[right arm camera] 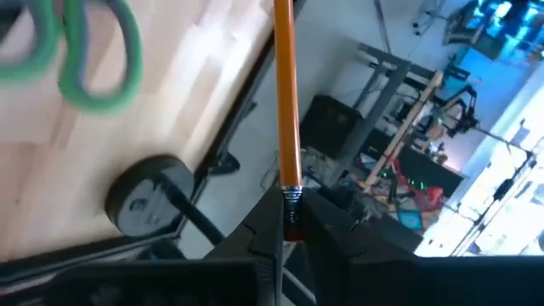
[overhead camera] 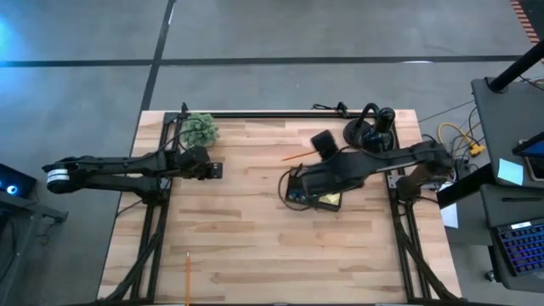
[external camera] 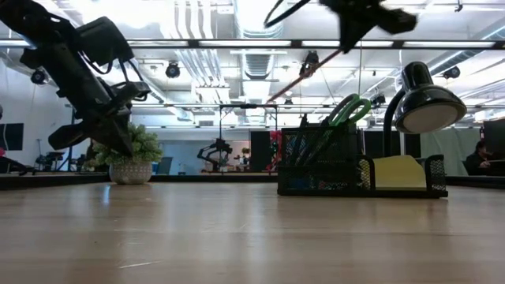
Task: Pick and place office supplies into organizer
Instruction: Put the right orange pencil into the black mesh organizer
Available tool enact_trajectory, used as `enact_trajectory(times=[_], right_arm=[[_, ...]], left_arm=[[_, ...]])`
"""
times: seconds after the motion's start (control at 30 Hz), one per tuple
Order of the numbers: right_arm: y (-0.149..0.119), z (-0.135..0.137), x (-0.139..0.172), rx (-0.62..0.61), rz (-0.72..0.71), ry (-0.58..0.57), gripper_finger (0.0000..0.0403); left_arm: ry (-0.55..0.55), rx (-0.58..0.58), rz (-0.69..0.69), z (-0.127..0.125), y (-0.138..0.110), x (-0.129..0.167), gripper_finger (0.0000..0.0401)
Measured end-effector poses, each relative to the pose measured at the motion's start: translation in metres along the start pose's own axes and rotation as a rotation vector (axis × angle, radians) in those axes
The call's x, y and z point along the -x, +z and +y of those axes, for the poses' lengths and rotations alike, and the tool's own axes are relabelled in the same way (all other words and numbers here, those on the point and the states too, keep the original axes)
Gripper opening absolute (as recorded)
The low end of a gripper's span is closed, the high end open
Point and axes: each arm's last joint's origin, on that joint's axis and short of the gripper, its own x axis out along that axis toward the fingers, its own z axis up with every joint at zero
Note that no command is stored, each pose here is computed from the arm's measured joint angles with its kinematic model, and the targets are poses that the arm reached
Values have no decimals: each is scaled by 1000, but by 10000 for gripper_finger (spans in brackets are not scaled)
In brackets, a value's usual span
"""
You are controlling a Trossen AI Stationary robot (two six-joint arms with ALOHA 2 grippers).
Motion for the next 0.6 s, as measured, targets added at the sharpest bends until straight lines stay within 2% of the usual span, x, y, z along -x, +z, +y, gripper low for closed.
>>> enact_trajectory(times=[0.3, 0.6], right_arm=[[-56, 28, 22, 22, -85, -62, 28], [-62, 63, 0, 145, -20, -19, 29]], left_arm=[[9, 1, 3, 2, -1, -1, 0], [-18, 57, -13, 0, 0, -2, 0]])
